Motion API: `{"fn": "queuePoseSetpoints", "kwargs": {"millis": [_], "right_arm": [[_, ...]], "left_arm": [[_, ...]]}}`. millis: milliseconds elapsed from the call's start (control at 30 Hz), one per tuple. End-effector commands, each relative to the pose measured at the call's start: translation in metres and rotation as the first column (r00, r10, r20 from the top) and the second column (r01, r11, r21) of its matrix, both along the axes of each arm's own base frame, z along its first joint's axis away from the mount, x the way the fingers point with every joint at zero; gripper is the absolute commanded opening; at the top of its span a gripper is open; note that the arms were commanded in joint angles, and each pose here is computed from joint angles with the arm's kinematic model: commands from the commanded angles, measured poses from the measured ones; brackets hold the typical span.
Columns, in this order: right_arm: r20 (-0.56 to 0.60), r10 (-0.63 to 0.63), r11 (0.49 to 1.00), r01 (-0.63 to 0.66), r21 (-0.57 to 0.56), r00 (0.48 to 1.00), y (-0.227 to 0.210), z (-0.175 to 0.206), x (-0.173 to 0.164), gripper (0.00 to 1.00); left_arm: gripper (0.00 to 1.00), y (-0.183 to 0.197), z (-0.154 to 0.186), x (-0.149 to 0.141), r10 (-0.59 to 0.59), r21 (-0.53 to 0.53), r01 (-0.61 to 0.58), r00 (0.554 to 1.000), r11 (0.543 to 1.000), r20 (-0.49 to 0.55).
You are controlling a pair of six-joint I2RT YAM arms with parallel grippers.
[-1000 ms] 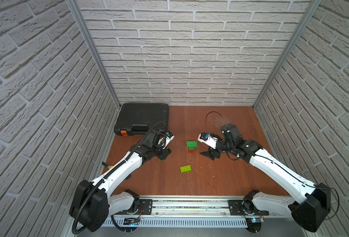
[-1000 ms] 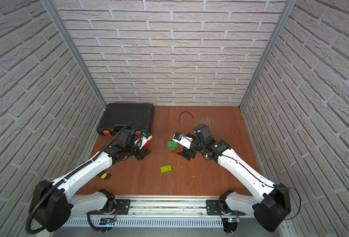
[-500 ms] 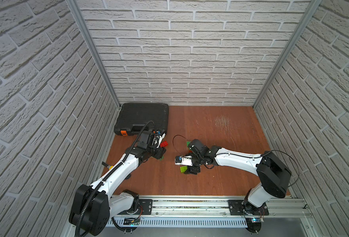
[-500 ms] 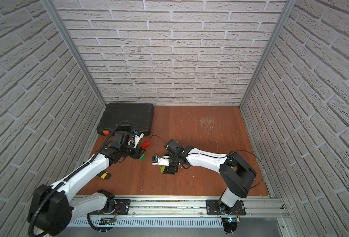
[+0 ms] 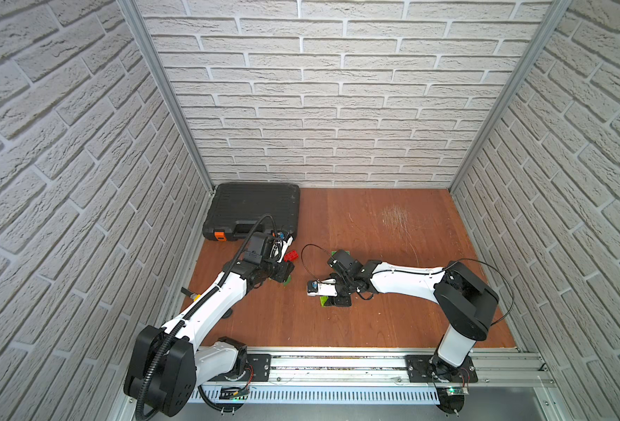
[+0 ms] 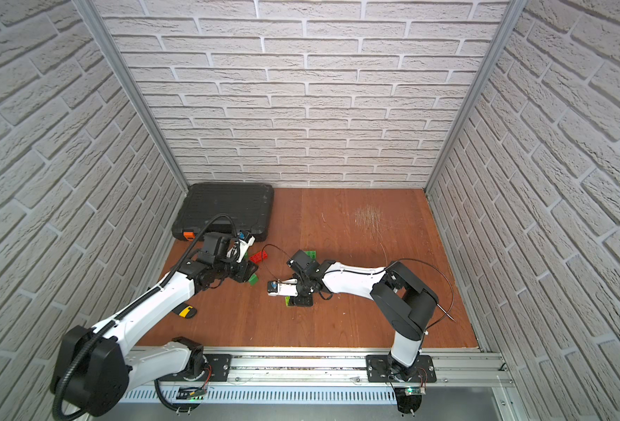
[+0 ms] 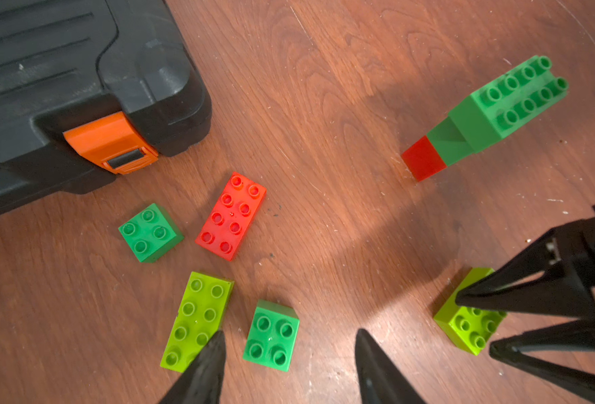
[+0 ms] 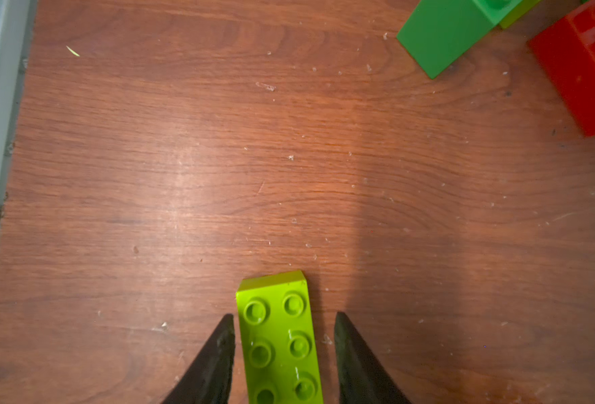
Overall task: Assemble a spoon with lego
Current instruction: Pick up the lego brick from the center of the board.
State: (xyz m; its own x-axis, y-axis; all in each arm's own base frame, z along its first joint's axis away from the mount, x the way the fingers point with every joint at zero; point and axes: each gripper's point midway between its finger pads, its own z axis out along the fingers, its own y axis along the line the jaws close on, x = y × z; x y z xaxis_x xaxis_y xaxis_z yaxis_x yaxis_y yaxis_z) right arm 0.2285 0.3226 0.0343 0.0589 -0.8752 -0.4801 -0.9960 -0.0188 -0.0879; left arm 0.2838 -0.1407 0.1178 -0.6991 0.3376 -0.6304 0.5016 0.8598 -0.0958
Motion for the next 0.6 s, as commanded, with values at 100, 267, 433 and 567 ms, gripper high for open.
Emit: {"fn": "queuePoseSetpoints", "kwargs": {"millis": [100, 267, 433, 567], "right_arm": [[0.000, 0.026, 1.000, -0.026, -0.001, 1.000, 0.005, -0.001, 0.000, 0.41], [-0.022, 0.028, 0.999, -0.029, -0.031, 0.999, 0.002, -0.007, -0.002, 0.40], [-0.025, 0.018, 0.999, -0.019, -0.044, 1.000, 0.001, -0.010, -0.001, 0.35], [-0.015, 0.010, 0.999, -0.011, -0.041, 1.000, 0.001, -0.007, 0.001, 0.25]], "left_arm": [[0.58, 0.001, -0.001, 0.003, 0.010, -0.007, -0.010, 1.000, 1.000, 0.001], [0.58, 0.001, -0.002, 0.004, 0.011, -0.005, -0.011, 1.000, 1.000, -0.003], [0.57, 0.001, -0.005, 0.003, 0.011, -0.001, -0.011, 1.000, 1.000, -0.014], [0.57, 0.001, -0.004, 0.004, 0.011, -0.004, -0.011, 1.000, 1.000, -0.012]]}}
